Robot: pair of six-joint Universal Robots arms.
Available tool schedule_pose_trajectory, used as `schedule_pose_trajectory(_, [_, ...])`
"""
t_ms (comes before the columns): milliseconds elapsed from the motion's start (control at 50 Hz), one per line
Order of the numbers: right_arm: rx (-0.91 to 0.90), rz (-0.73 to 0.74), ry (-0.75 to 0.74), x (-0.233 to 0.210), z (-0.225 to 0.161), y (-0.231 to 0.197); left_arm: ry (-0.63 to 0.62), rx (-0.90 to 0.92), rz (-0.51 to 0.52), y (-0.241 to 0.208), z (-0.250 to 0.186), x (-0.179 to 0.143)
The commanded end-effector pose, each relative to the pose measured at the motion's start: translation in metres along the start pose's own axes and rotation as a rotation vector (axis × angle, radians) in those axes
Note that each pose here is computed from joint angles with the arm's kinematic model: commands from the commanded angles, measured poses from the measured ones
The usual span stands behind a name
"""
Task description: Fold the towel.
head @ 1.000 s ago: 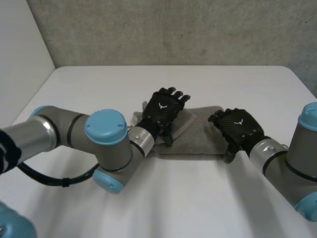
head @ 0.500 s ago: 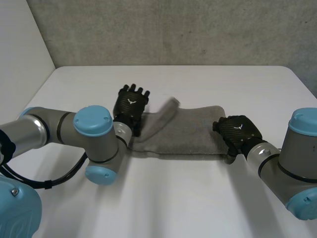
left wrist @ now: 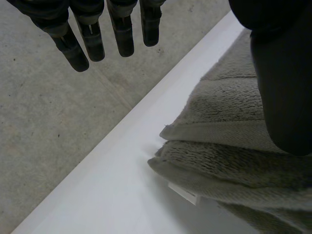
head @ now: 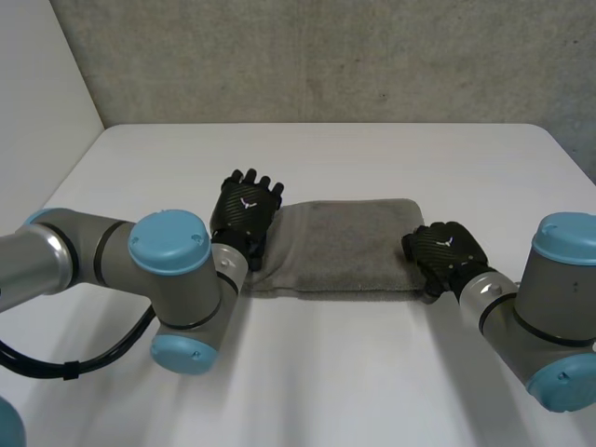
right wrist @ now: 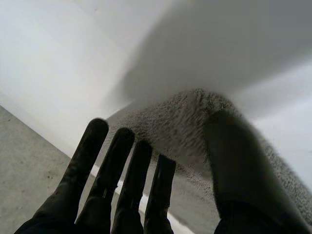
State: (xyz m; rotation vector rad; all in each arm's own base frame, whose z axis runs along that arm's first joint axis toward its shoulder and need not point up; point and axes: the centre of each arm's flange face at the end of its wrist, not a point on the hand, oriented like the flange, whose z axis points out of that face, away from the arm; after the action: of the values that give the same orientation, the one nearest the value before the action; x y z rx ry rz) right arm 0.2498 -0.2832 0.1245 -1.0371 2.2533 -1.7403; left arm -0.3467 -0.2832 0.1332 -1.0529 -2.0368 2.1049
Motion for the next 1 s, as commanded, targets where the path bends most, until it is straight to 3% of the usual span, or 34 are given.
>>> schedule_pose_trajectory(20, [-0.017, -0.019, 0.065, 0.008, 0.005, 0.001, -0.004, 0.000, -0.001, -0.005, -0.008, -0.003])
schedule_pose_trajectory(100, [-0.038, -0.091, 0.093, 0.012, 0.003, -0.001, -0.017, 0.009, -0.008, -0.011, -0.010, -0.009])
schedule_pose_trajectory(240, [-0.148, -0.456, 0.126, 0.033, -0.013, -0.007, -0.058, 0.033, -0.042, -0.028, -0.019, -0.033])
schedule_pose_trajectory(380, [-0.063, -0.575, 0.179, 0.041, -0.009, -0.037, -0.108, 0.071, -0.098, -0.045, -0.025, -0.056])
schedule_pose_trajectory(480, [0.140, -0.620, 0.104, -0.007, -0.009, -0.078, -0.125, 0.099, -0.145, -0.054, -0.026, -0.065])
schedule_pose_trajectory(520, [0.294, -0.656, -0.015, -0.059, -0.018, -0.093, -0.136, 0.111, -0.171, -0.057, -0.026, -0.069])
schedule_pose_trajectory(580, [0.348, -0.673, -0.090, -0.087, -0.023, -0.091, -0.136, 0.114, -0.182, -0.058, -0.026, -0.070])
schedule_pose_trajectory(620, [0.372, -0.706, -0.223, -0.132, -0.030, -0.073, -0.137, 0.115, -0.195, -0.059, -0.027, -0.070])
schedule_pose_trajectory(720, [0.283, -0.719, -0.352, -0.164, -0.038, -0.041, -0.134, 0.113, -0.208, -0.059, -0.028, -0.069])
schedule_pose_trajectory(860, [0.218, -0.668, -0.349, -0.156, -0.043, -0.040, -0.127, 0.115, -0.216, -0.059, -0.030, -0.068])
schedule_pose_trajectory(960, [0.263, -0.467, -0.247, -0.115, -0.052, -0.077, -0.124, 0.129, -0.222, -0.063, -0.029, -0.066])
schedule_pose_trajectory(1000, [0.288, -0.312, -0.201, -0.093, -0.055, -0.091, -0.114, 0.148, -0.244, -0.067, -0.029, -0.063])
